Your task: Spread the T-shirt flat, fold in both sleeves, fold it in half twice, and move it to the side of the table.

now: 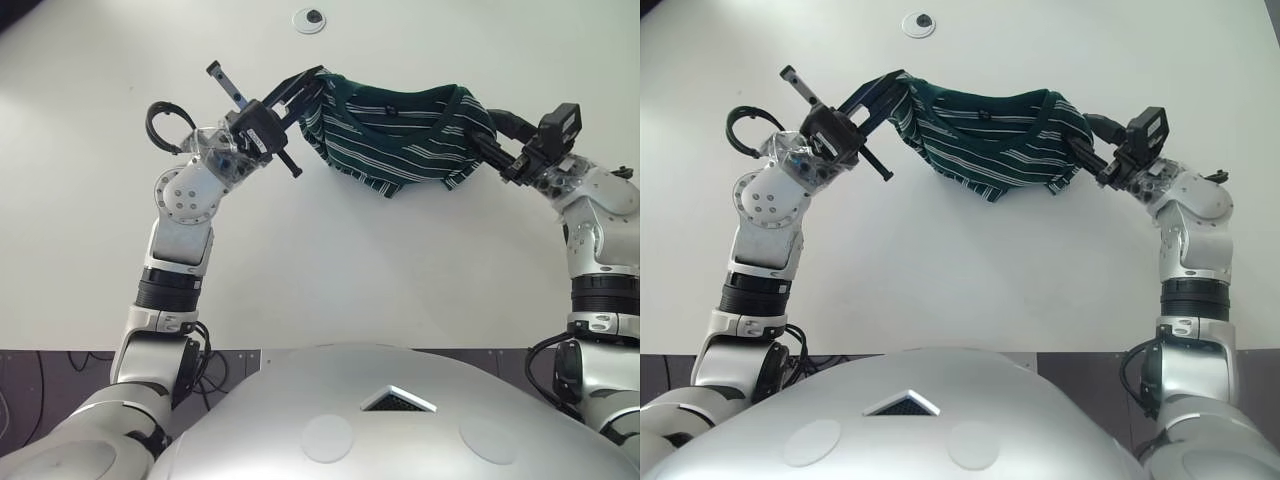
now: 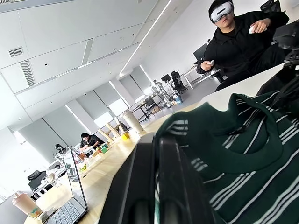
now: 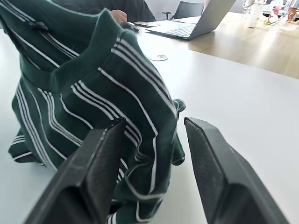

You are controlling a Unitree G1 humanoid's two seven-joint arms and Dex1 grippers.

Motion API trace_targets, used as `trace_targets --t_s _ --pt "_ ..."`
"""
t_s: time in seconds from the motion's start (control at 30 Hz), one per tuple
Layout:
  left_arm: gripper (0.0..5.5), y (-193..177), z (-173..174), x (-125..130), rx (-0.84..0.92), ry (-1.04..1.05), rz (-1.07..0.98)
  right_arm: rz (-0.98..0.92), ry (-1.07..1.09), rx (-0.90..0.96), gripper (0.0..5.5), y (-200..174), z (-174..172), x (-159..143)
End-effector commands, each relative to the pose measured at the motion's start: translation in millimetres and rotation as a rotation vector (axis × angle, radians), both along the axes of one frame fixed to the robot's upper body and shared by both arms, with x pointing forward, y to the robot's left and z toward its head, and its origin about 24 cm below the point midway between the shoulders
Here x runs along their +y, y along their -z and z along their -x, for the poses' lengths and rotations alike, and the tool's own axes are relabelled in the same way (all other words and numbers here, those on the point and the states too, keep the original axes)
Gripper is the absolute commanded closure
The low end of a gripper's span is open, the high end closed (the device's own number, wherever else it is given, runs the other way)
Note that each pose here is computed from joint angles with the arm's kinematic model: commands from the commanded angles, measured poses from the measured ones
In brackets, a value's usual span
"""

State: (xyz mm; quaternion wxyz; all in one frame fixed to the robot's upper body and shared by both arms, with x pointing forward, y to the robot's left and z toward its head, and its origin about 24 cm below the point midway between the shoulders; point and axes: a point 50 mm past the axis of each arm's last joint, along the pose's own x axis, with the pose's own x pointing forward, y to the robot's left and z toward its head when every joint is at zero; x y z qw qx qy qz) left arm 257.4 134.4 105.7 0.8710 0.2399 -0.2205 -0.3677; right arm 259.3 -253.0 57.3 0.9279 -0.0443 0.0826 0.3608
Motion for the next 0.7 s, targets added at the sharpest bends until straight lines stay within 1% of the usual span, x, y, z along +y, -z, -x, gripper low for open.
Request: trace_targets --t_s 0.03,0.17,0.33,0.37,0.4,0.53,0.57,0.63,0.7 --pt "5.5 -3 1 2 -0.026 0.0 -0.023 0.005 -0.009 0.012 3.68 -3 -3 0" --pt "5.5 -4 1 1 -0.028 -0.001 -0.021 -0.009 -0.008 0.017 4.27 -4 -3 0" --pt "5.5 -4 0 1 -0.03 -0.003 -0.021 -0.01 -0.009 0.017 5.17 -5 -3 0" --pt "5.5 -4 0 1 -0.03 -0.004 -0.022 -0.01 -0.009 0.016 5.24 -5 -4 1" --pt "5.5 -4 0 1 -0.031 -0.005 -0.023 -0.01 -0.009 0.014 5.44 -5 -3 1" --pt "5.5 -6 -1 3 -0.036 -0.013 -0.027 -0.006 -0.01 -0.014 5.48 -9 -4 2" --pt "5.5 -7 -2 4 -0.045 -0.018 -0.036 0.005 0.007 -0.053 5.48 -13 -6 2" --pt "5.5 -10 -9 7 -0.078 -0.037 -0.081 0.05 0.075 -0.157 5.48 -23 -16 0" --pt "5.5 -24 -32 15 -0.161 -0.088 -0.196 0.108 0.163 -0.336 5.48 -50 -37 2"
